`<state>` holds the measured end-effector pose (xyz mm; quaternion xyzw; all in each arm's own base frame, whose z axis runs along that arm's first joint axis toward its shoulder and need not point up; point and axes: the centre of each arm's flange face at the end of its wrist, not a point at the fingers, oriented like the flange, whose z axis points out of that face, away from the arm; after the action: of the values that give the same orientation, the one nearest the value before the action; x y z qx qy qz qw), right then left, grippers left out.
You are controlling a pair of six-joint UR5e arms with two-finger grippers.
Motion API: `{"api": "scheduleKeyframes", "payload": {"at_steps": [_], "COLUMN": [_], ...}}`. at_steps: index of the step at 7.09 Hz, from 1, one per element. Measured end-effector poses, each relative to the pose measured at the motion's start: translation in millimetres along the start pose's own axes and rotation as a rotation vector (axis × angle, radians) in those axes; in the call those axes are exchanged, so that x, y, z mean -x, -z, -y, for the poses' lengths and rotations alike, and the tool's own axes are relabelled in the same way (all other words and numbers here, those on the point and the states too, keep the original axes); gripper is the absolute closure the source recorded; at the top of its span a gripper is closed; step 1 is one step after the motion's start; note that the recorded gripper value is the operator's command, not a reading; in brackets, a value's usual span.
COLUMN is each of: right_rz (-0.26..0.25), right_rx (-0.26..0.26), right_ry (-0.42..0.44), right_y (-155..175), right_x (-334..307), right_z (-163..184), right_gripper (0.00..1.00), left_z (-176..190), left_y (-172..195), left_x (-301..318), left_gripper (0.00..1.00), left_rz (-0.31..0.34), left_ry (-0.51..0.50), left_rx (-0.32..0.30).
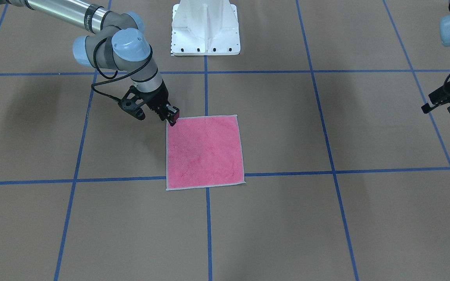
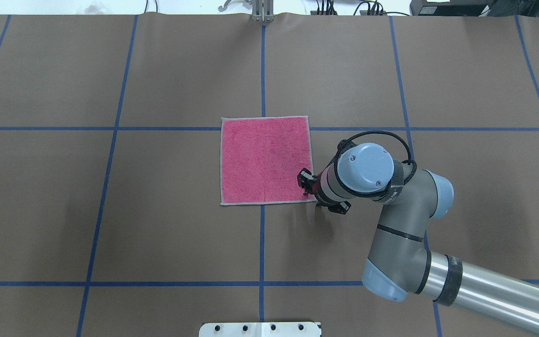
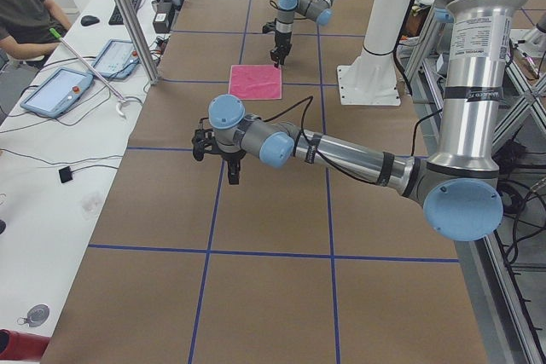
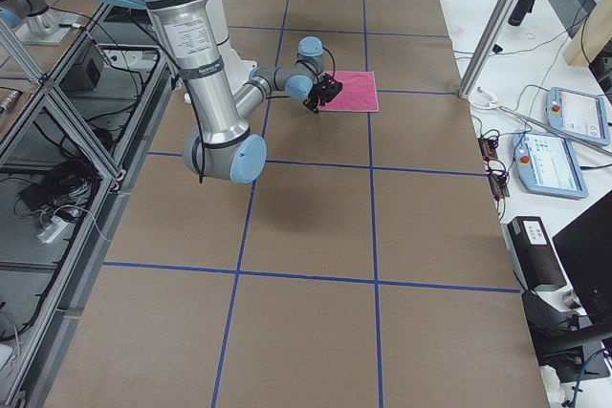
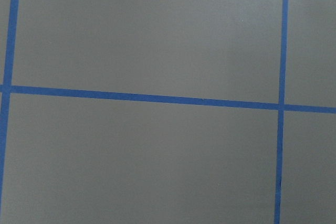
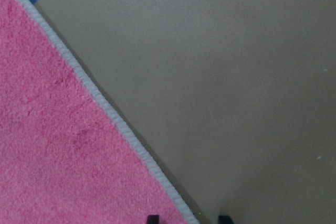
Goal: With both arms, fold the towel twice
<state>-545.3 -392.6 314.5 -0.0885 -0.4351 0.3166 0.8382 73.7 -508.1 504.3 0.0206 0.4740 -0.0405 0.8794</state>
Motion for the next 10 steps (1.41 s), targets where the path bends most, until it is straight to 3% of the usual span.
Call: {"api": "scheduleKeyframes", "payload": {"at_steps": [1, 7, 10], "right_rz": [-0.001, 0.014, 0.040], "right_rx": [-0.001, 0.004, 0.014], "right_ry": [0.000, 0.005, 0.010], "right_y": [0, 7, 23], "right_x": [-1, 1, 4], "right_z": [0, -2, -3], "right_gripper": [1.00, 1.00, 1.00], "left_z": [0, 0, 5], "left_y": [0, 1, 0], "left_x": [0, -2, -29], "left_gripper": [0.00, 0.00, 0.00], "left_rz": [0.000, -0.003, -0.032], "left_ry": [0.000, 0.003, 0.080], "left_rx": [0.000, -0.001, -0.020]}}
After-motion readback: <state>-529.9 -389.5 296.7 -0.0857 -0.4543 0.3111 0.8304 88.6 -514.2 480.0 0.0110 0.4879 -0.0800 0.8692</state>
